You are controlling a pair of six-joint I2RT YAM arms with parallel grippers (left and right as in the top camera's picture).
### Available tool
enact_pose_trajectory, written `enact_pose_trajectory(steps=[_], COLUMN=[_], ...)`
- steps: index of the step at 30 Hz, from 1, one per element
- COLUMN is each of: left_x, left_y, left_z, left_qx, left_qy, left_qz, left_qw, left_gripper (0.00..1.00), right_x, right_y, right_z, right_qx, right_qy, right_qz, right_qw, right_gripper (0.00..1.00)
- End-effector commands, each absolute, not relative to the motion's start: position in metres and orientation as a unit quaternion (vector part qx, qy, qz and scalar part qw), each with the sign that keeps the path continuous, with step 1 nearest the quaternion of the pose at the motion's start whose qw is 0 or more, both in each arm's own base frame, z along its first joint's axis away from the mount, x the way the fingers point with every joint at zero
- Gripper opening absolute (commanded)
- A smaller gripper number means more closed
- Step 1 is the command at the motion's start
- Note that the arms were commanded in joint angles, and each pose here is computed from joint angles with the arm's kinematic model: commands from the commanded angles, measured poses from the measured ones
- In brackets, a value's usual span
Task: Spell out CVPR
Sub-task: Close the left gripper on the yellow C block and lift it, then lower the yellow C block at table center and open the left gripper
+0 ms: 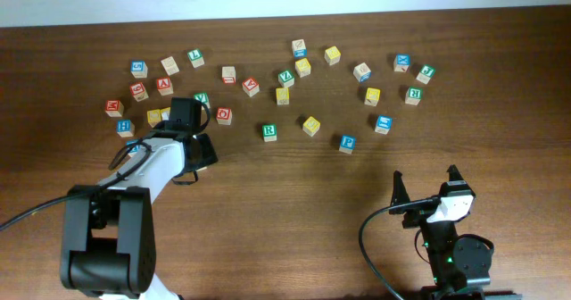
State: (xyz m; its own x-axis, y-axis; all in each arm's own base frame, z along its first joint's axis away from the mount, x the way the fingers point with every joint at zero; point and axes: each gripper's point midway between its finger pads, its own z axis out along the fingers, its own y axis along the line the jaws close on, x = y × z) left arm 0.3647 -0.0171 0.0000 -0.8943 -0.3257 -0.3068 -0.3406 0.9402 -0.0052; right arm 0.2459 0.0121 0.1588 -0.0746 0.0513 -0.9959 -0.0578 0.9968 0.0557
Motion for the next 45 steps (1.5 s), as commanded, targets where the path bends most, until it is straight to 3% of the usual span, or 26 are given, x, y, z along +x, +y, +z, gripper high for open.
enact_pose_trajectory(steps=[1, 3, 5, 7, 9, 13, 20, 26, 29, 32, 37, 41, 45], left_x=[0.355, 0.354, 0.352, 0.347, 0.342, 0.344, 0.35, 0.351, 0.337, 0.32, 0.31, 0.31, 0.3], left_y=[-0.016, -0.015, -0.015, -0.015, -0.016, -0.017, -0.018, -0.086, -0.122, -0.169, -0.177, -0.19, -0.198], left_z=[-0.015, -0.015, -0.015, -0.015, -0.016, -0.015, 0.005, 0.027, 0.03, 0.029, 0.018, 0.018, 0.002], left_qx=[-0.167, -0.167, -0.167, -0.166, -0.165, -0.165, -0.164, -0.069, -0.027, 0.04, 0.013, 0.034, 0.04], left_qy=[0.977, 0.977, 0.978, 0.979, 0.981, 0.981, 0.982, 0.986, 0.984, 0.985, 0.997, 0.995, 0.997], left_qz=[0.034, 0.034, 0.036, 0.039, 0.036, 0.034, 0.036, -0.142, -0.175, -0.164, -0.042, -0.013, -0.001], left_qw=[0.129, 0.126, 0.12, 0.11, 0.098, 0.1, 0.087, 0.049, 0.028, 0.025, 0.058, 0.09, 0.071], left_gripper=[0.46, 0.34, 0.34, 0.37, 0.48, 0.33, 0.25, 0.22, 0.22, 0.2, 0.21, 0.23, 0.25], right_x=[0.246, 0.246, 0.246, 0.246, 0.246, 0.246, 0.246, 0.246, 0.246, 0.246, 0.246, 0.246, 0.246], right_y=[0.01, 0.01, 0.01, 0.01, 0.01, 0.01, 0.01, 0.01, 0.01, 0.01, 0.01, 0.01, 0.01], right_z=[0.156, 0.156, 0.156, 0.156, 0.156, 0.156, 0.156, 0.156, 0.156, 0.156, 0.156, 0.156, 0.156], right_qx=[0.001, 0.001, 0.001, 0.001, 0.001, 0.001, 0.001, 0.001, 0.001, 0.001, 0.001, 0.001, 0.001], right_qy=[0.733, 0.733, 0.733, 0.733, 0.733, 0.733, 0.733, 0.733, 0.733, 0.733, 0.733, 0.733, 0.733], right_qz=[0.037, 0.037, 0.037, 0.037, 0.037, 0.037, 0.037, 0.037, 0.037, 0.037, 0.037, 0.037, 0.037], right_qw=[0.679, 0.679, 0.679, 0.679, 0.679, 0.679, 0.679, 0.679, 0.679, 0.679, 0.679, 0.679, 0.679], right_gripper=[0.98, 0.98, 0.98, 0.98, 0.98, 0.98, 0.98, 0.99, 0.98, 0.98, 0.98, 0.98, 0.98])
